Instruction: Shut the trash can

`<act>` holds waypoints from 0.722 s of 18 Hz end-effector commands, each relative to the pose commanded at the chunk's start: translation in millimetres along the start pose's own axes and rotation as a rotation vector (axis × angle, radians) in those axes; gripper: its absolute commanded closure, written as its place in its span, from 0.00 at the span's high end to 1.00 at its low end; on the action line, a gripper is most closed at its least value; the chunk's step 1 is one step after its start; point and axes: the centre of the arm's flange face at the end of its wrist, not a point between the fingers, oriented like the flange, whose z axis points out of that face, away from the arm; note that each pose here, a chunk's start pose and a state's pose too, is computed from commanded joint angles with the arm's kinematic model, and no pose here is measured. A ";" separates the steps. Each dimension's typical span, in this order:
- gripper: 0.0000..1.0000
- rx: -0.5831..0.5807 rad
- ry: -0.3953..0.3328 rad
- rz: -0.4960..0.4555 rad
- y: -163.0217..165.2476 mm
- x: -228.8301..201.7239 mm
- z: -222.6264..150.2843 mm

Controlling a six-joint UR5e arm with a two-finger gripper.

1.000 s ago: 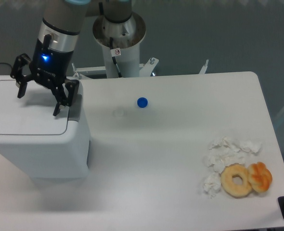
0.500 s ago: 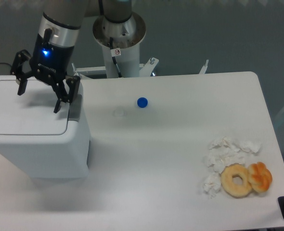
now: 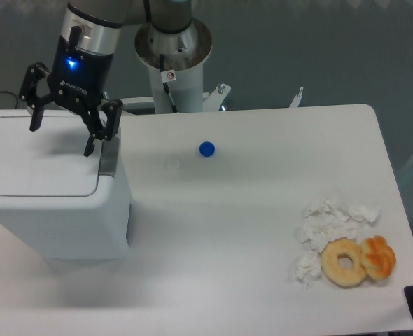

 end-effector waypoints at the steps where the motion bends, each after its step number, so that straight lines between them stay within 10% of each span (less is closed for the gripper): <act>1: 1.00 0.003 -0.005 -0.004 0.8 -3.0 -2.3; 13: 1.00 -0.030 -0.233 0.117 18.1 -101.2 -55.3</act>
